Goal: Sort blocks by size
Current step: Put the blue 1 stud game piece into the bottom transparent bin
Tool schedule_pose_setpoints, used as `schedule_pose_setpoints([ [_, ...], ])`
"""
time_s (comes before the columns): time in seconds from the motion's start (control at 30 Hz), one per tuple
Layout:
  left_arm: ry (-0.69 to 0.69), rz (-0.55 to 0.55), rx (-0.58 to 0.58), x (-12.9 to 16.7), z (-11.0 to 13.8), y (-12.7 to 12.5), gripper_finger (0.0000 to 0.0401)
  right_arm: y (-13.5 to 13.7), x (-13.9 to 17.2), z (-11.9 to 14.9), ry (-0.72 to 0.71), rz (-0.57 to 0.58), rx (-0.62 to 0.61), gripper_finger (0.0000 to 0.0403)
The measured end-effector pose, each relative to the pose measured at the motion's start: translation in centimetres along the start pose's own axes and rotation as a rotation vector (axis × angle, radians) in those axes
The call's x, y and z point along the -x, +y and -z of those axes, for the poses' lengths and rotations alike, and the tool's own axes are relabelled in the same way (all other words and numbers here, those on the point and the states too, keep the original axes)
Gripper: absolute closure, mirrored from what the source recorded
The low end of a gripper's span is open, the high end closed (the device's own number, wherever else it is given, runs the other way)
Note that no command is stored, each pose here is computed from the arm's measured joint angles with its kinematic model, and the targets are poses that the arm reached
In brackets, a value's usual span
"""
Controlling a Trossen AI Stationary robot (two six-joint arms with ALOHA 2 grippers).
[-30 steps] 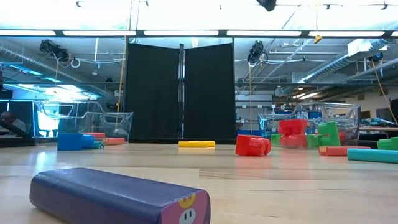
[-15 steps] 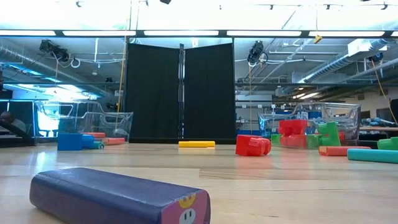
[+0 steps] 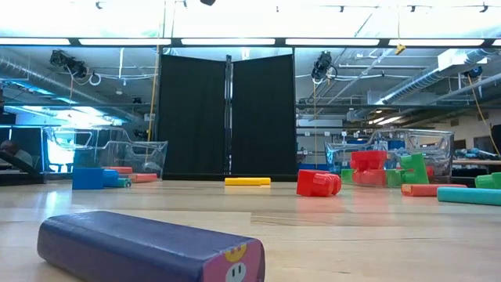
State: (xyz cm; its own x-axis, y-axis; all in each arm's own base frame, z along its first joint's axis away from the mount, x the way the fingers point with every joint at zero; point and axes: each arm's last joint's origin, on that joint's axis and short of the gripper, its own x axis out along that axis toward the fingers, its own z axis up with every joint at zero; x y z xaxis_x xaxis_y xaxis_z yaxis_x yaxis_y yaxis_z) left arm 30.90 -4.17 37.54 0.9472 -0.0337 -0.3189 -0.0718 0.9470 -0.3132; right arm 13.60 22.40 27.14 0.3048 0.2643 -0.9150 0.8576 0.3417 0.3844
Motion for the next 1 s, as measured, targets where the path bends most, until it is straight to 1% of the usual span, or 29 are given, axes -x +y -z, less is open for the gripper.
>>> schedule_pose_setpoints([
  [0.13,-0.008,-0.005,0.001,0.0,-0.1,0.0,0.0162,-0.5,-2.0,1.4,0.001,0.089,-0.018,0.0241],
  [0.37,-0.013,-0.013,0.001,0.0,-0.1,0.0,0.0162,-0.7,-5.4,2.5,0.052,0.248,-0.016,0.0238],
  [0.57,-0.037,-0.007,0.004,0.0,-0.3,-0.1,0.0162,-0.4,-6.7,3.0,0.07,0.241,0.006,0.0236],
  [1.0,-0.034,-0.009,0.003,0.0,-0.3,0.0,0.0162,-0.5,-6.7,3.0,0.059,0.243,0.013,0.0199],
])
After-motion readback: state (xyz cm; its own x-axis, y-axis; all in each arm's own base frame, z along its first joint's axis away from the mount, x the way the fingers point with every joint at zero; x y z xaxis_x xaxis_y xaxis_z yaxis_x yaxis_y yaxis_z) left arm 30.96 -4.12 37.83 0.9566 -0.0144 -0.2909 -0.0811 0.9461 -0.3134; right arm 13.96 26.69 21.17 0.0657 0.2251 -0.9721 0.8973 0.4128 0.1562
